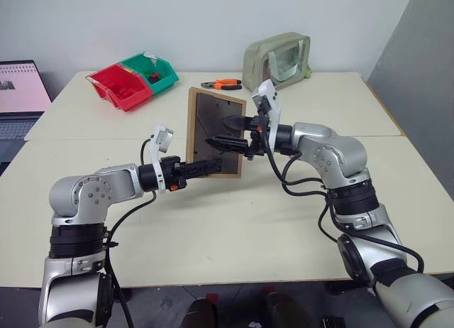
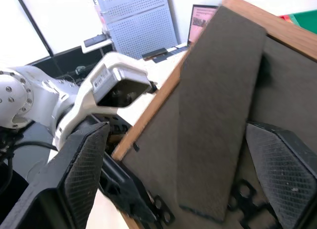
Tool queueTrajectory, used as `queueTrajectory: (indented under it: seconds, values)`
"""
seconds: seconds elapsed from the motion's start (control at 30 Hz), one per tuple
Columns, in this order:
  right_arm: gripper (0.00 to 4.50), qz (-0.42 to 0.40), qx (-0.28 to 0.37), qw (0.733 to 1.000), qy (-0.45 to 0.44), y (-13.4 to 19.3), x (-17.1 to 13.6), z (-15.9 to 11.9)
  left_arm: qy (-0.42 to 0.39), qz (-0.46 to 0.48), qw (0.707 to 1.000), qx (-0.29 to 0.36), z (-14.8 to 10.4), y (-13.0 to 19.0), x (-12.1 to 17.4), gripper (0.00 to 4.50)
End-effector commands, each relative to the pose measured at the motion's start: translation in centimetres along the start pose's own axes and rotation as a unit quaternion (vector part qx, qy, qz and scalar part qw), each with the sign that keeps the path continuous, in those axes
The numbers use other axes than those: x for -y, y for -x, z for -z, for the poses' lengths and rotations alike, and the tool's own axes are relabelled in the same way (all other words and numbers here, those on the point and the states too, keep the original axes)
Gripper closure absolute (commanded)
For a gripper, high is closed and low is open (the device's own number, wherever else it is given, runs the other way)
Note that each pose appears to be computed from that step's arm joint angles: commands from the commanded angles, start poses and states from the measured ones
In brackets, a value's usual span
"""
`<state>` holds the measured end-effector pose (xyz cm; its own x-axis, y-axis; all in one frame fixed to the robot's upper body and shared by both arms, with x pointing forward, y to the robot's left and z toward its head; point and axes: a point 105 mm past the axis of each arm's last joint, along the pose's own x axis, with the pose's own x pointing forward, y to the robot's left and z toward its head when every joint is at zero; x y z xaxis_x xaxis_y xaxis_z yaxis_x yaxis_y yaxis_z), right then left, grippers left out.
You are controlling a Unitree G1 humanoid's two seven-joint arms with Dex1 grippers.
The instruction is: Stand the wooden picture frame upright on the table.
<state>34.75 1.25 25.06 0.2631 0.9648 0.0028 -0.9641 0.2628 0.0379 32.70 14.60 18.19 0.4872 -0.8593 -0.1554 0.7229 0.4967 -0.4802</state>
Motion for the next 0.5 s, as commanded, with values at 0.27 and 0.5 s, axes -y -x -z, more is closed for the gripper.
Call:
queueTrajectory:
  seconds: [0.27,0.5]
  values:
    - [0.02,-0.114,-0.002,0.993,0.005,3.1,-5.1,-1.1,-0.025,0.032,0.999,-0.005,0.1,0.3,1.5,3.23]
    - [0.02,-0.049,-0.015,0.999,0.018,5.2,-3.2,-0.7,0.04,0.043,0.998,0.001,0.0,-0.2,1.5,3.23]
